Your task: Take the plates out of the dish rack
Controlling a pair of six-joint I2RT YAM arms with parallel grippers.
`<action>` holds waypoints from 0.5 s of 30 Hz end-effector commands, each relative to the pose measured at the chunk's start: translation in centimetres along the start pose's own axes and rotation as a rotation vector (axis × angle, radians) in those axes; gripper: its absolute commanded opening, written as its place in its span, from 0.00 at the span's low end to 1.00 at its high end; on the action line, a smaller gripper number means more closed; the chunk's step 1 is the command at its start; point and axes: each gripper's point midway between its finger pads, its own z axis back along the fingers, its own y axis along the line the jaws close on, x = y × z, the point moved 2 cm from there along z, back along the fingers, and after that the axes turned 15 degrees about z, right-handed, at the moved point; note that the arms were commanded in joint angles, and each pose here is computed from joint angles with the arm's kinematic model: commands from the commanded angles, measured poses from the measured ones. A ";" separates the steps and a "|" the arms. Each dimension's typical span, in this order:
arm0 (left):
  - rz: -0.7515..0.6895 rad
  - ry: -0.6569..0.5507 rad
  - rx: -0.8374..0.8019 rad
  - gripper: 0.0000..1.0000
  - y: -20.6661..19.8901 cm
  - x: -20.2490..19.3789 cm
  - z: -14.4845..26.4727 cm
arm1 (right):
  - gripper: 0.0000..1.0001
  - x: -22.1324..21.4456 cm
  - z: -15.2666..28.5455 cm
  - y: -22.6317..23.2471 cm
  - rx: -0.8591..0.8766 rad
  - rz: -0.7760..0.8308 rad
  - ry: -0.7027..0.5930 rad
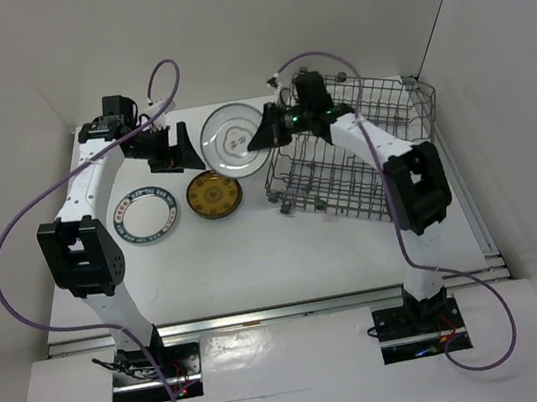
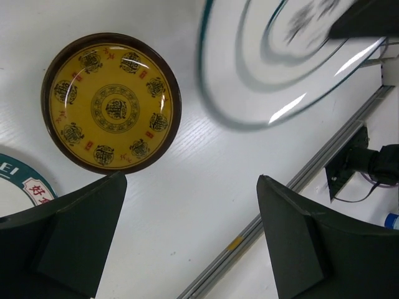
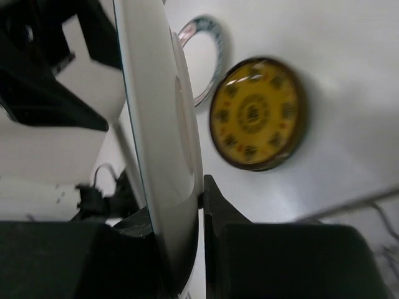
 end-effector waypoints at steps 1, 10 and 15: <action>-0.025 -0.050 0.024 1.00 -0.4 1.0 0.5 | 0.00 1.4 -1.6 7.2 0.391 0.120 -0.037; 0.025 -0.040 0.050 0.79 1.3 0.4 0.3 | 0.00 -2.3 -6.0 10.9 0.553 0.153 0.050; 0.032 -0.028 0.012 0.06 1.2 -0.1 0.9 | 0.00 -3.2 -6.5 10.2 0.548 0.132 0.068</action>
